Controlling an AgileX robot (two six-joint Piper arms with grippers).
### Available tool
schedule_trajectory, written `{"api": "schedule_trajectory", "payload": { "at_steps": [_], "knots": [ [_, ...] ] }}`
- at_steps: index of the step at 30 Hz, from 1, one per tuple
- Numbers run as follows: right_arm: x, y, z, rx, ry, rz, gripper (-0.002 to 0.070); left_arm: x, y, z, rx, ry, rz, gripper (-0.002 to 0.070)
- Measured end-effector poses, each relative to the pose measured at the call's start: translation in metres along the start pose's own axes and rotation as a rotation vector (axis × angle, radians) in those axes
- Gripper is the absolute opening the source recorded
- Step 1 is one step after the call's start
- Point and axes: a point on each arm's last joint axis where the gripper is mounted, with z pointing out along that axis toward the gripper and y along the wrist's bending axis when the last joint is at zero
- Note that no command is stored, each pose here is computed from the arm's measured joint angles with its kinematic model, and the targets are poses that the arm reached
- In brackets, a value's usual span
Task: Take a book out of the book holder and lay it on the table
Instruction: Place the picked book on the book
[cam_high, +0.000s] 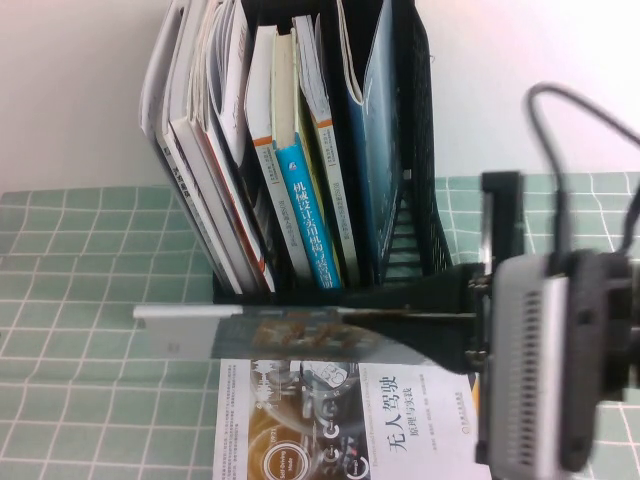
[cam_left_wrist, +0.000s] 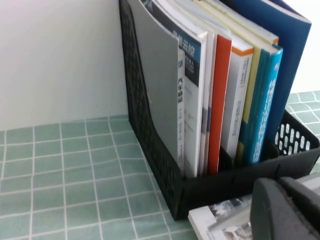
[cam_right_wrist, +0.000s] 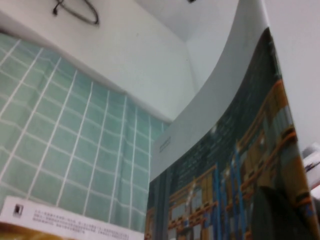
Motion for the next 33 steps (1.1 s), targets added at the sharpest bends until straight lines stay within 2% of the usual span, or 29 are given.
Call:
{"api": "schedule_trajectory", "payload": {
  "at_steps": [4, 11, 24, 29, 33],
  "knots": [
    [0.023, 0.006, 0.021, -0.036, 0.101, -0.047, 0.0014, 0.006, 0.001, 0.000, -0.001, 0.003, -0.020, -0.0003],
    [0.052, 0.018, 0.046, -0.118, 0.170, -0.069, 0.0014, 0.002, 0.001, 0.000, 0.001, -0.039, -0.023, -0.0003],
    [0.071, 0.022, 0.064, -0.161, 0.207, -0.057, 0.0014, 0.001, 0.001, 0.000, 0.002, -0.051, -0.023, -0.0003],
    [0.073, 0.023, 0.066, -0.159, 0.214, 0.003, 0.0017, 0.001, 0.001, 0.000, 0.002, -0.051, -0.023, -0.0003],
    [0.072, 0.026, 0.066, -0.185, 0.208, 0.048, 0.0078, 0.001, 0.001, 0.000, 0.002, -0.051, -0.023, -0.0003]
  ]
}}
